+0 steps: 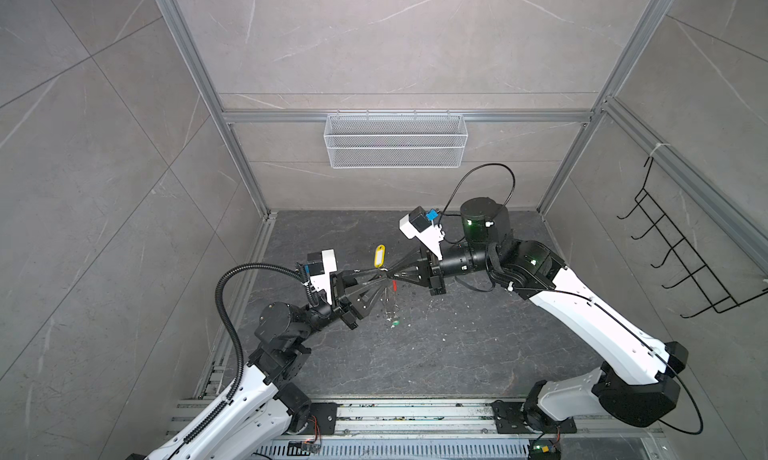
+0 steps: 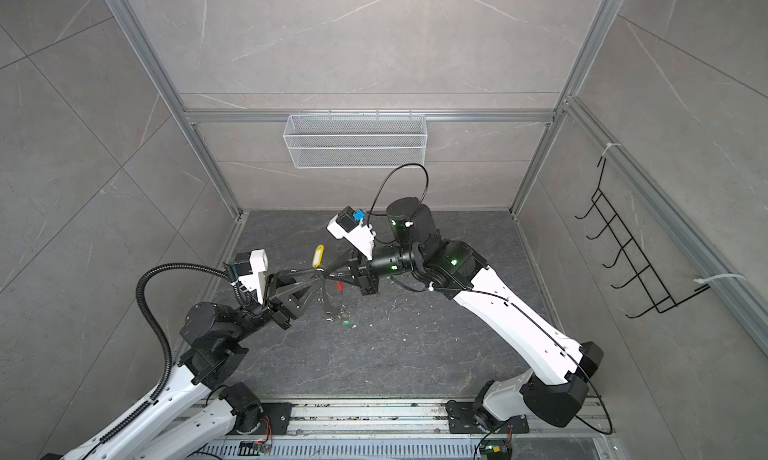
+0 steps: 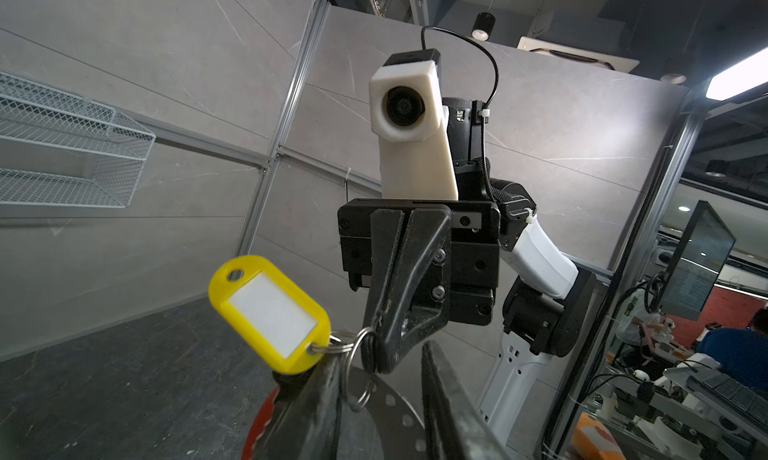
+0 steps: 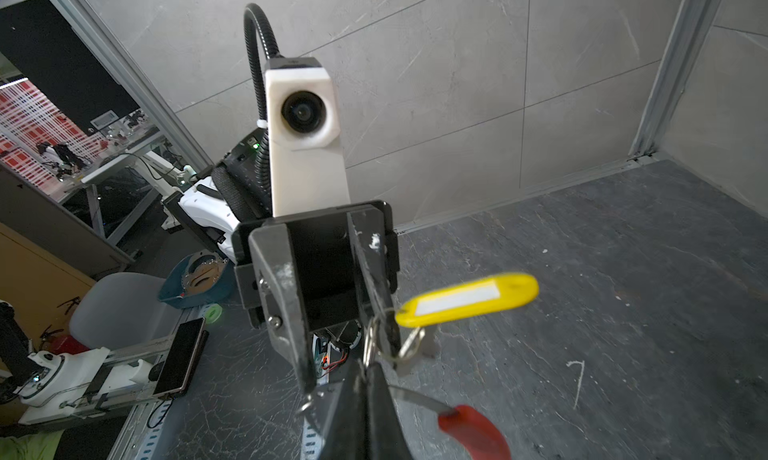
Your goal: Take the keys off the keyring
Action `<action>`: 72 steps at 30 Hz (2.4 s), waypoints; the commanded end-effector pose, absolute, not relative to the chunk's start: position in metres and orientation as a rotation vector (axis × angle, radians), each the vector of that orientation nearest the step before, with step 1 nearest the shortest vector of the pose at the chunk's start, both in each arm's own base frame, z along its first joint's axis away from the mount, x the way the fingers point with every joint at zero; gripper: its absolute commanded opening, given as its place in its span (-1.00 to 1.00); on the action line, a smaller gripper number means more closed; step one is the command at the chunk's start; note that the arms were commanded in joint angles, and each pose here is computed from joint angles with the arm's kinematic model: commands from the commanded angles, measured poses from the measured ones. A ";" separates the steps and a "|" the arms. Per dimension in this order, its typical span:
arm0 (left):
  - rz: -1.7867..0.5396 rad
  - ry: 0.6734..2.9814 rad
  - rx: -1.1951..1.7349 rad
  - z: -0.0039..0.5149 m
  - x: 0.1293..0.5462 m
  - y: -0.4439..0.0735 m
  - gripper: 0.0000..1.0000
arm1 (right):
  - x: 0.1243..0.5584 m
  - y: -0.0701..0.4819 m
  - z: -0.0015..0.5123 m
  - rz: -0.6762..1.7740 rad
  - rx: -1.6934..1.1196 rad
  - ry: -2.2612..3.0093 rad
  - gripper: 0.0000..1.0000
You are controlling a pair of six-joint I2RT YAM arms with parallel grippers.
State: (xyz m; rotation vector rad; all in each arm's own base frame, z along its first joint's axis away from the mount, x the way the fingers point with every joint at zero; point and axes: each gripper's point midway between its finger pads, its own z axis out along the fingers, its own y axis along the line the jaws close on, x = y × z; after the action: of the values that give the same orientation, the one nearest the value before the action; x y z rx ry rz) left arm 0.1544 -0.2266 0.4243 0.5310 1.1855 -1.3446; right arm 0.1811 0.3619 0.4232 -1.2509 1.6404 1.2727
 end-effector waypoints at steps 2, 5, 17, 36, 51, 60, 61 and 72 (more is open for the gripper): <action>-1.277 1.153 0.502 0.436 0.151 -0.213 -0.26 | 0.185 0.347 0.423 1.201 -1.219 1.663 -1.00; -1.255 1.176 0.481 0.433 0.153 -0.209 -0.26 | 0.188 0.343 0.419 1.172 -1.205 1.689 -1.00; -1.115 1.365 0.544 0.409 0.161 -0.211 -0.15 | 0.175 0.328 0.406 1.170 -1.282 1.743 -1.00; -1.083 1.504 0.710 0.386 0.181 -0.245 -0.13 | 0.167 0.323 0.418 1.236 -1.298 1.690 -1.00; -1.170 1.498 0.767 0.382 0.165 -0.252 -0.08 | 0.171 0.326 0.421 1.239 -1.279 1.677 -1.00; -1.173 1.445 0.803 0.392 0.166 -0.261 -0.06 | 0.170 0.328 0.421 1.270 -1.282 1.672 -1.00; -1.165 1.448 0.801 0.392 0.169 -0.262 -0.06 | 0.170 0.328 0.421 1.269 -1.282 1.672 -1.00; -1.128 1.406 0.771 0.403 0.174 -0.259 -0.48 | 0.168 0.328 0.416 1.284 -1.284 1.679 -1.00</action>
State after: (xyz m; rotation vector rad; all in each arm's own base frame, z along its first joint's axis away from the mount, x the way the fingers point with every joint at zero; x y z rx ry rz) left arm 0.1792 -0.2648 0.3667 0.7755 1.5390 -1.1468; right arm 0.1726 0.3307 0.4084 -1.2861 1.7190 1.2592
